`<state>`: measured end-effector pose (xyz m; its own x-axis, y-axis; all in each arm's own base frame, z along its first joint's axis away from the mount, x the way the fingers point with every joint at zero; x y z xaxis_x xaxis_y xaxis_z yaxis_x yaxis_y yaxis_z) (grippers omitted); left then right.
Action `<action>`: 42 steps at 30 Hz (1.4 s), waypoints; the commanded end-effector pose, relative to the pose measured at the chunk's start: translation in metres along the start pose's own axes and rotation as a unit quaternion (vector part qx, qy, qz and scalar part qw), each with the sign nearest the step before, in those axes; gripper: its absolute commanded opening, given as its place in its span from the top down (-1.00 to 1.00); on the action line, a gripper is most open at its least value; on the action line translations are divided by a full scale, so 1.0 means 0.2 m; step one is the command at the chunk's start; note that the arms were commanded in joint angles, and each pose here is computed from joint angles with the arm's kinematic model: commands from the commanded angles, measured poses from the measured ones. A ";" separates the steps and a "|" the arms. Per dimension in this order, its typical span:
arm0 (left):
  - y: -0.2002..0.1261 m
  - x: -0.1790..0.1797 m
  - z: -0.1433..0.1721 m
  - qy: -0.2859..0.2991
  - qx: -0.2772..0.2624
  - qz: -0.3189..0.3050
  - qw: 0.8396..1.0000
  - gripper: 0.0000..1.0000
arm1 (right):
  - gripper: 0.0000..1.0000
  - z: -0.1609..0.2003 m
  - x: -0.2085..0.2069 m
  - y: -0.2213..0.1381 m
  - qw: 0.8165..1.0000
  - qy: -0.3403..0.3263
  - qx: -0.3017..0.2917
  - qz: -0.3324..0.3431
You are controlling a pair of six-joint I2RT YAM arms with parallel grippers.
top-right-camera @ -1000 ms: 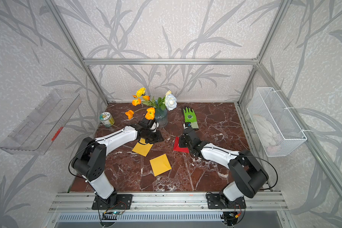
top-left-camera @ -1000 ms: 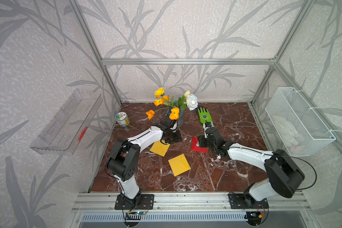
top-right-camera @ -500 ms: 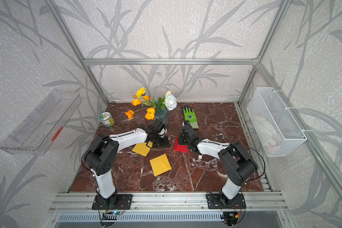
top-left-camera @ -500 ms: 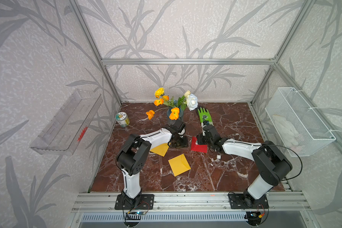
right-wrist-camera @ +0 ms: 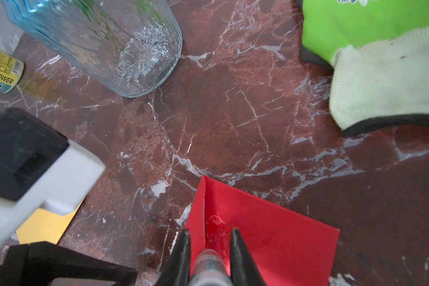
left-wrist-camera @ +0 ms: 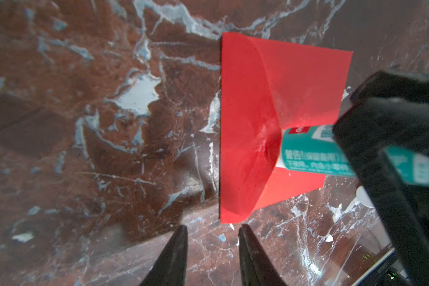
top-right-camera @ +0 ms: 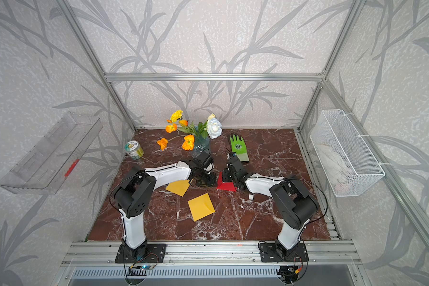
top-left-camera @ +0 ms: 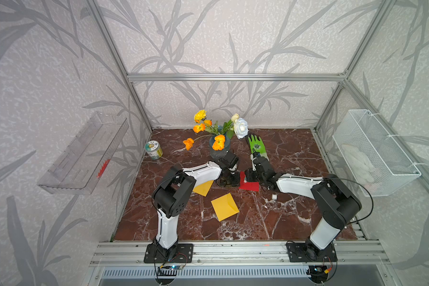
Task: Seal the envelope with a glue stick
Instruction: Apply the envelope at the center of the board.
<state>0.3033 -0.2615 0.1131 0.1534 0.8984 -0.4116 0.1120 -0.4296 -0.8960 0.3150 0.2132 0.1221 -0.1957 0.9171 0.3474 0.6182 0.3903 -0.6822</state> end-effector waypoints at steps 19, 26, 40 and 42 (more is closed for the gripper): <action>0.08 -0.06 -0.09 0.010 -0.018 -0.036 0.999 0.71 | 1.00 0.23 -0.04 -0.01 0.994 -0.078 0.055 0.053; 0.07 -0.09 -0.13 0.008 -0.029 -0.030 0.999 0.72 | 1.00 0.27 -0.04 0.01 0.994 -0.066 0.068 0.045; 0.19 -0.06 -0.11 -0.008 -0.007 -0.024 1.000 0.74 | 1.00 0.28 -0.05 -0.02 0.996 -0.054 0.064 0.042; 0.21 -0.04 -0.09 -0.008 0.003 -0.040 0.999 0.74 | 1.00 0.24 -0.03 -0.06 0.997 -0.051 0.051 0.034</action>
<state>0.3293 -0.2871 0.1030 0.1448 0.9175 -0.3704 0.1660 -0.3916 -0.9051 0.2968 0.2200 0.1199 -0.2546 0.9263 0.2778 0.6635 0.3763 -0.6466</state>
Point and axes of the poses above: each gripper's point midway between its finger pads, its own y axis out along the fingers, its own x axis along the line the jaws close on, z = x × y, the point moved 9 cm from there along -y, back along the fingers
